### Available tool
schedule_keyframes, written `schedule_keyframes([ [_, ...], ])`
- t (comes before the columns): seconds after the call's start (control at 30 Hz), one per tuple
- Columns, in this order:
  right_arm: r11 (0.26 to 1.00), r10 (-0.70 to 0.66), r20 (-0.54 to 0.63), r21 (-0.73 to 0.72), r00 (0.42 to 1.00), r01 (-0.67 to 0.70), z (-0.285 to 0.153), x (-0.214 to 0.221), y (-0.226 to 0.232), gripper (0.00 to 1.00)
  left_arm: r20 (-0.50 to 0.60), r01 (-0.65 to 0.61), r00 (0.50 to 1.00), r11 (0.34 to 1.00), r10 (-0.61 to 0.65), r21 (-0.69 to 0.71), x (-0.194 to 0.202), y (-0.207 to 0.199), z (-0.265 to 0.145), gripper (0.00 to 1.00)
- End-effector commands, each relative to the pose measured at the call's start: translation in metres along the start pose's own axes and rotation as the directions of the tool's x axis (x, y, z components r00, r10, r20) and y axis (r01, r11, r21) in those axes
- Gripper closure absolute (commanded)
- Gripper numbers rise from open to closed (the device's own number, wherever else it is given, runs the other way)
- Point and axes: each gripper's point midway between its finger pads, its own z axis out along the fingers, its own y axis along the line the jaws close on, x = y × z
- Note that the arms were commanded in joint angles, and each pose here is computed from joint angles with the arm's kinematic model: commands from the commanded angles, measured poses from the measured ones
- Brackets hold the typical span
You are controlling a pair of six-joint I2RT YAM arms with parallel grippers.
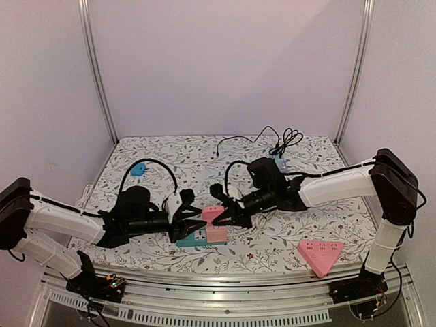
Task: Insert the plug
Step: Insert the plug into the socket.
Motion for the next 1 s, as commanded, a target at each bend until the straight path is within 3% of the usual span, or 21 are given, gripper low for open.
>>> schedule_keyframes([
  [0.0,0.999,-0.031,0.009,-0.031,0.999,0.032,-0.007,-0.017,0.017,1.0,0.029,-0.017,0.999,0.999,0.017,0.028,-0.01,-0.004,0.001,0.6],
  [0.33,0.999,-0.037,-0.028,-0.003,0.999,0.037,0.003,-0.004,0.005,1.0,0.008,-0.026,1.0,0.999,0.026,0.041,-0.004,-0.004,0.01,0.6],
  [0.47,0.999,-0.039,-0.036,0.007,0.999,0.039,0.002,0.0,0.001,1.0,0.005,-0.03,1.0,0.999,0.03,0.038,-0.004,-0.003,0.012,0.68],
  [0.77,0.999,-0.041,-0.035,0.025,0.999,0.042,-0.005,-0.001,-0.006,1.0,0.008,-0.031,1.0,0.998,0.03,0.047,-0.006,-0.003,0.014,0.7],
  [0.97,0.999,-0.048,-0.031,0.006,0.998,0.049,-0.002,-0.001,-0.004,1.0,0.003,-0.027,1.0,0.998,0.027,0.049,-0.006,-0.003,0.016,0.78],
])
